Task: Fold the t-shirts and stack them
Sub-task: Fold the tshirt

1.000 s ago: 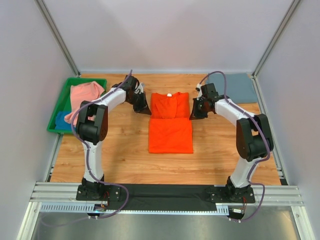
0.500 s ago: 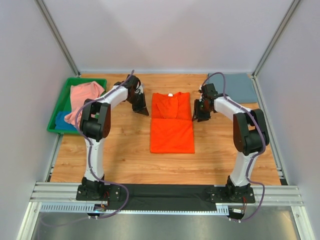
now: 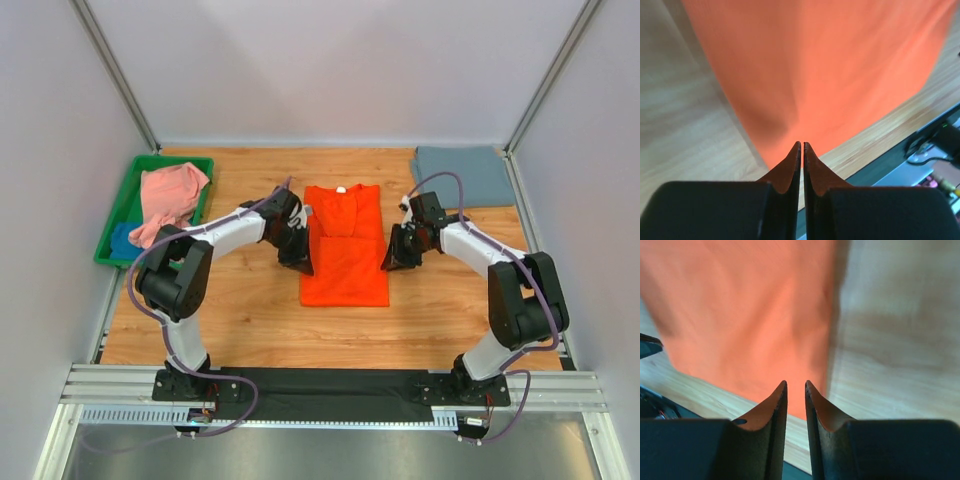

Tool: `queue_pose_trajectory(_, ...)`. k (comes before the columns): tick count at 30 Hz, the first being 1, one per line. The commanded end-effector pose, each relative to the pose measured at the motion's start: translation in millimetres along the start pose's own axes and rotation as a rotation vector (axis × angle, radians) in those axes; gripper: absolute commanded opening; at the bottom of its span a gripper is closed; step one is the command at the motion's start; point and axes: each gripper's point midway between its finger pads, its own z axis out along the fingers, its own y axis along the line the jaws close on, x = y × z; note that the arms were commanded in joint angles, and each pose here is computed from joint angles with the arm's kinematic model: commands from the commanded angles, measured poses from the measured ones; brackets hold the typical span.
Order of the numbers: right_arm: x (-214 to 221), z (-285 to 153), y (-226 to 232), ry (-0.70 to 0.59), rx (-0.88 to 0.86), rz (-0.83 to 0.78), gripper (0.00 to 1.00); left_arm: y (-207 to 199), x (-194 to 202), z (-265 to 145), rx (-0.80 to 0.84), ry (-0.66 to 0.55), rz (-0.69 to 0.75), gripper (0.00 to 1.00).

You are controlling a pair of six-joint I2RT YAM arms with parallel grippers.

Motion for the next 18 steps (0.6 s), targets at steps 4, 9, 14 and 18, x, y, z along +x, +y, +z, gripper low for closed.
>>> queue_pose_trajectory(4, 41.4, 14.4, -11.0, 0.063, -0.044, 0.060, 0.23, 10.3, 42.8, 12.1, 0.005, 0.036, -0.032, 0.09)
queue_pose_trajectory(9, 59.7, 16.0, -20.8, 0.104, -0.021, 0.070, 0.24, 20.8, 63.9, 8.3, -0.016, 0.049, -0.055, 0.09)
queue_pose_trajectory(14, 62.3, -11.4, -8.3, 0.086, -0.043, 0.067, 0.30, 1.1, 65.7, -21.7, 0.021, 0.024, -0.044, 0.24)
queue_pose_trajectory(18, 67.6, -28.7, 2.0, 0.063, -0.082, 0.080, 0.33, -10.9, 68.4, -42.1, 0.045, 0.005, -0.033, 0.34)
